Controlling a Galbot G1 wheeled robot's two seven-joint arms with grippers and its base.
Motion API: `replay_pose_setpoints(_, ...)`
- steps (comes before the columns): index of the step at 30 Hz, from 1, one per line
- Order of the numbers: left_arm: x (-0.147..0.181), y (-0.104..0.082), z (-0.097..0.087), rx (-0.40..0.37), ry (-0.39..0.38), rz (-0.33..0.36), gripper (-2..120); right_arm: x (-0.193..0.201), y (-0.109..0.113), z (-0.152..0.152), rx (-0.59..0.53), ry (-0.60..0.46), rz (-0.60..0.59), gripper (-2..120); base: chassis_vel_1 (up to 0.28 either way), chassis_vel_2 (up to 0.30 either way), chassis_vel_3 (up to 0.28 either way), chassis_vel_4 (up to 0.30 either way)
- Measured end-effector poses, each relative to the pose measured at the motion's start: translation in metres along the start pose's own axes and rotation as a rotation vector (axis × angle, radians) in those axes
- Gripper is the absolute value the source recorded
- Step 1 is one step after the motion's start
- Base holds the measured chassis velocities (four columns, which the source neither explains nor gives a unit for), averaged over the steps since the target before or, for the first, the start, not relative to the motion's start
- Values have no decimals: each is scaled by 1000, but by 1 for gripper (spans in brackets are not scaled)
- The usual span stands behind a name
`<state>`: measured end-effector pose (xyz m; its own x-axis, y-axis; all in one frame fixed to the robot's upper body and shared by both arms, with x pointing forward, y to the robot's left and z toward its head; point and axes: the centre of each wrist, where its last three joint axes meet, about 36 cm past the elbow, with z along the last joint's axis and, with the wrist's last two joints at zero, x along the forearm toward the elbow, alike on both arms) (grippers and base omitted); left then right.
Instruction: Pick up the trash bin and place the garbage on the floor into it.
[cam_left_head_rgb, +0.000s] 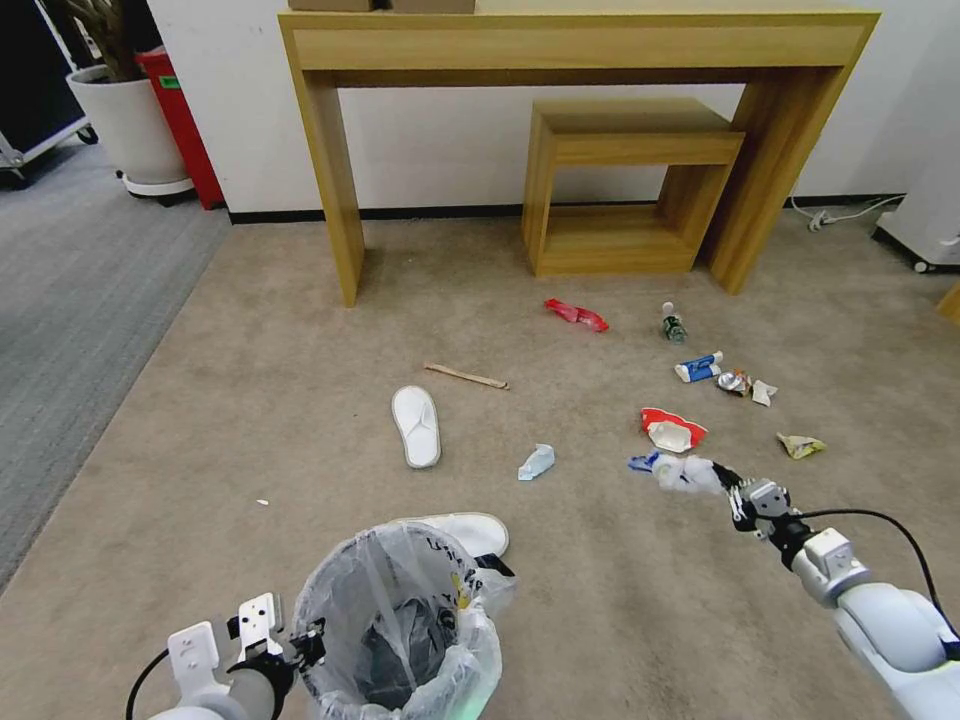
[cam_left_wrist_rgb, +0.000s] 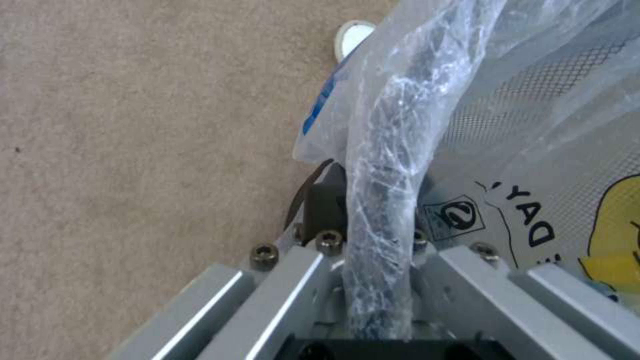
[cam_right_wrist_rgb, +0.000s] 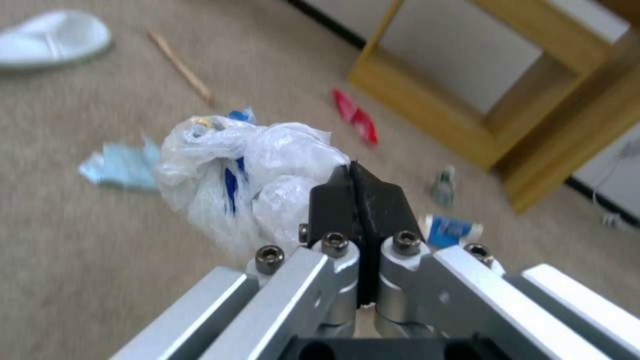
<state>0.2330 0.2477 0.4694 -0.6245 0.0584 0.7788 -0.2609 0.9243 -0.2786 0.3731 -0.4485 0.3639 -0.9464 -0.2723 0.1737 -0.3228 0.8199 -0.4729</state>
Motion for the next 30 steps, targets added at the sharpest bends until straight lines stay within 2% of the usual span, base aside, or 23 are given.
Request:
replay_pose_setpoints(2, 0, 0, -1, 0, -1, 2, 0, -1, -1, -5, 2, -15, 1, 0, 0, 0, 0, 0)
replay_pose_setpoints(8, -4, 0, -3, 8, -4, 8, 0, -7, -7, -52, -47, -185, -20, 0, 0, 0, 0, 0)
replay_pose_setpoints(9, -6, -1, -3, 10, -2, 11, 0, -10, -8, -68, -74, -238, -34, 0, 0, 0, 0, 0)
replay_pose_setpoints(10, -6, -1, -3, 10, -2, 11, 0, -10, -8, -68, -74, -238, -34, 0, 0, 0, 0, 0)
replay_pose_setpoints(11, -8, -2, -3, 15, 1, 13, 0, -12, -6, -89, -100, -296, -59, 0, 0, 0, 0, 0)
replay_pose_setpoints(13, -11, -3, -3, 20, 2, 14, 0, -16, -3, -112, -111, -345, -97, 0, 0, 0, 0, 0)
replay_pose_setpoints(18, -15, -4, -5, 27, -2, 17, 0, -17, 4, -137, -116, -389, -164, 0, 0, 0, 0, 0)
replay_pose_setpoints(20, -21, -4, -9, 32, -12, 19, 0, -17, 10, -158, -131, -422, -241, 0, 0, 0, 0, 0)
replay_pose_setpoints(25, -34, -3, -19, 45, -43, 8, 0, -19, 17, -187, -150, -465, -358, 0, 0, 0, 0, 0)
replay_pose_setpoints(30, -40, -2, -25, 48, -50, 1, 0, -24, 25, -202, -162, -485, -413, 0, 0, 0, 0, 0)
